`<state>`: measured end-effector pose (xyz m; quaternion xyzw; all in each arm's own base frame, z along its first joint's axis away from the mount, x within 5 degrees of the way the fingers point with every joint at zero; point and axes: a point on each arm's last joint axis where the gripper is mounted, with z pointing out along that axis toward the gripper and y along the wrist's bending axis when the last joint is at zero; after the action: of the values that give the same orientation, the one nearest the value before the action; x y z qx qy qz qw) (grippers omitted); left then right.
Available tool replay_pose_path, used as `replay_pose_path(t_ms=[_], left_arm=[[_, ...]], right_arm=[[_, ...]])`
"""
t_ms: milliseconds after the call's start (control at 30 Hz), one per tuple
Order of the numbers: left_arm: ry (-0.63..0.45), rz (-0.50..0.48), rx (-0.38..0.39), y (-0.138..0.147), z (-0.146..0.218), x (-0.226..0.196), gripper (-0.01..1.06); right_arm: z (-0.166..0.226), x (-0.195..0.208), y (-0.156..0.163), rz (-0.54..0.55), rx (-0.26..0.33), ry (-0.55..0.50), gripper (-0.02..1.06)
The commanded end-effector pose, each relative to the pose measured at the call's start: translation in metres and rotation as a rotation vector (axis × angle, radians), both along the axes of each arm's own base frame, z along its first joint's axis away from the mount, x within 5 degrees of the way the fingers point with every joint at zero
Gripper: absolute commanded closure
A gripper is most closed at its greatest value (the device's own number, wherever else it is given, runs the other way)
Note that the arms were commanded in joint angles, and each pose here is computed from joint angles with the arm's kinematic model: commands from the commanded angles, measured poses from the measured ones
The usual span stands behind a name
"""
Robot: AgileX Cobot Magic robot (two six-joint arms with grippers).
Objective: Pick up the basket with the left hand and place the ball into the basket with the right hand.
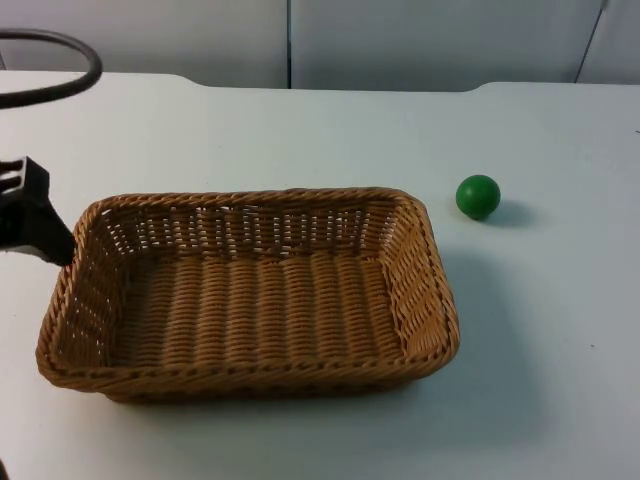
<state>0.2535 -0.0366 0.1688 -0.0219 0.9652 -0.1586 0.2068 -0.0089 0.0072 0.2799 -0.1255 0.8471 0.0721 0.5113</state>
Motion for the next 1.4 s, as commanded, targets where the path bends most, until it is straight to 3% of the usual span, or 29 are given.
replay_pose_path(t_ms=[0, 633, 700, 733, 767, 800, 867, 900, 1100, 1367], left_arm=[[0.005, -0.002, 0.009, 0.001, -0.008, 0.006, 0.23], [0.159, -0.027, -0.031, -0.005, -0.065, 0.047, 0.23], [0.159, -0.025, -0.057, -0.008, -0.072, 0.052, 0.30], [0.168, -0.015, -0.073, -0.009, -0.077, 0.053, 0.42], [0.168, -0.015, -0.073, -0.009, -0.077, 0.053, 0.42], [0.167, 0.017, -0.089, -0.009, -0.078, 0.055, 0.54], [0.165, 0.077, -0.115, -0.009, -0.080, 0.058, 0.93], [0.162, 0.088, -0.122, -0.009, -0.080, 0.058, 1.05], [0.152, 0.109, -0.164, -0.012, -0.073, 0.060, 1.05], [0.113, 0.081, -0.277, -0.020, -0.033, 0.055, 1.05]], right_arm=[[-0.001, 0.000, 0.000, -0.009, 0.005, -0.008, 1.05], [-0.001, 0.000, 0.000, -0.009, 0.005, -0.008, 1.05], [-0.001, 0.000, 0.000, -0.009, 0.005, -0.008, 1.05], [-0.001, 0.000, 0.000, -0.009, 0.005, -0.008, 1.05], [-0.001, 0.000, 0.000, -0.009, 0.005, -0.008, 1.05], [-0.001, 0.000, 0.000, -0.009, 0.005, -0.008, 1.05], [-0.001, 0.000, 0.000, -0.009, 0.005, -0.008, 1.05], [-0.001, 0.000, 0.000, -0.009, 0.005, -0.008, 1.05], [-0.001, 0.000, 0.000, -0.009, 0.005, -0.008, 1.05], [-0.001, 0.000, 0.000, -0.009, 0.005, -0.008, 1.05]])
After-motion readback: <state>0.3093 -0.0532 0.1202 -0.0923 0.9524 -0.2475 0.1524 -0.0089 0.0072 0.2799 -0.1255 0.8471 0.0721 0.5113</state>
